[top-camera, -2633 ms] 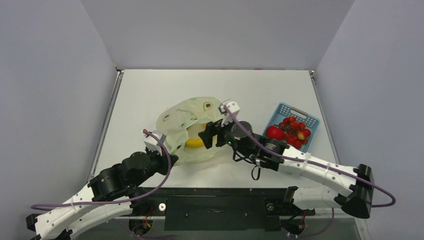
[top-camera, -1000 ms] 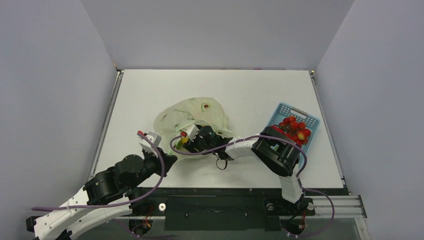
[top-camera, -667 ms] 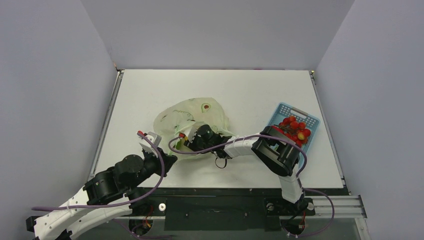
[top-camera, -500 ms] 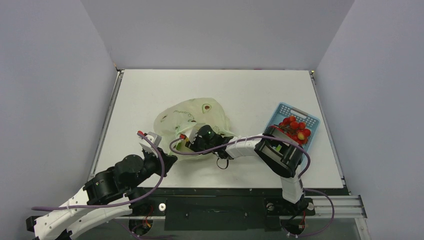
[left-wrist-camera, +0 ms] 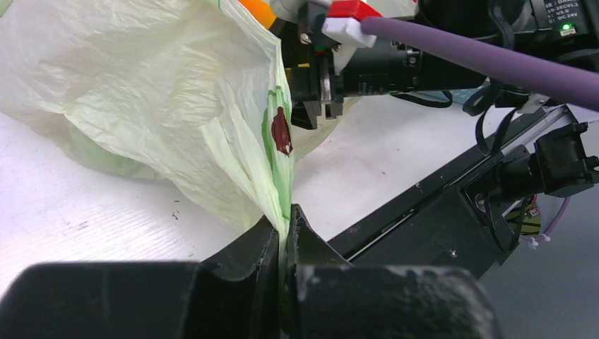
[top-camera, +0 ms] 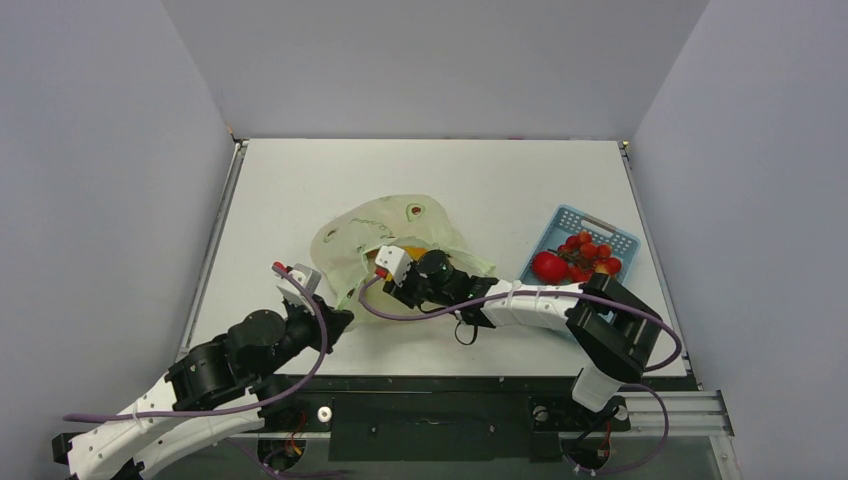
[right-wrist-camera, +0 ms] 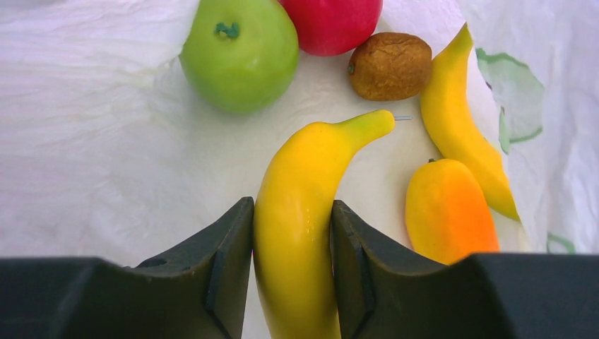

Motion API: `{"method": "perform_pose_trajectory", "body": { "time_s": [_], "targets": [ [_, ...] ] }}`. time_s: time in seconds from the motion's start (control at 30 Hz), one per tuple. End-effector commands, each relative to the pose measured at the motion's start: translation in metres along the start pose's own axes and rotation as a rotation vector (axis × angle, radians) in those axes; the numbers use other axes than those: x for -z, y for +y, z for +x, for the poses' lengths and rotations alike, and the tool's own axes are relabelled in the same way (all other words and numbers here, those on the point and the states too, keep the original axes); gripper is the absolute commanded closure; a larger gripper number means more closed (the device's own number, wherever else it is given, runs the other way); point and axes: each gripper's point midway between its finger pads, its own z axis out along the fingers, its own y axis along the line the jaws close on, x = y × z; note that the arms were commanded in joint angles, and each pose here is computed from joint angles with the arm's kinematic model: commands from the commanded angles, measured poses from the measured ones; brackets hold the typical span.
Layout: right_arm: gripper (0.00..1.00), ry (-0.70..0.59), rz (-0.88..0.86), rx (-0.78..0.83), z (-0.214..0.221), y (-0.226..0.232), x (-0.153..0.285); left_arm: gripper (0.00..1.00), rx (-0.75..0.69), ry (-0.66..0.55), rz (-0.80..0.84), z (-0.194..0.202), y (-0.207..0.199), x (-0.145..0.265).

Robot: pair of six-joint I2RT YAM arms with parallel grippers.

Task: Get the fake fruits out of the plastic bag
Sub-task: Take out the fake fruit from the plastic bag.

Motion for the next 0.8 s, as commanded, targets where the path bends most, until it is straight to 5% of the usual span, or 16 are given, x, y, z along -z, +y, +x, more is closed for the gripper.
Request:
{"method": "perform_pose_trajectory", "body": {
  "time_s": [0.0,0.37,0.77],
  "targets": [
    [0.95,-0.072,0.006,-0.01,-0.016,0.002,0.013,1.0,0.021,-0.055,0.024,-0.014,-0.007,0.001],
    [0.95,-0.435,-0.251,-0.212,-0.107,0.041,0.031,1.0,0.015,-0.045,0.017,-0.012,-0.007,-0.001],
    [0.95,-0.544,-0.254,-0.218,-0.134,0.034,0.075,1.0,0.026,-0.062,0.016,-0.015,-0.005,0.002]
  ]
}}
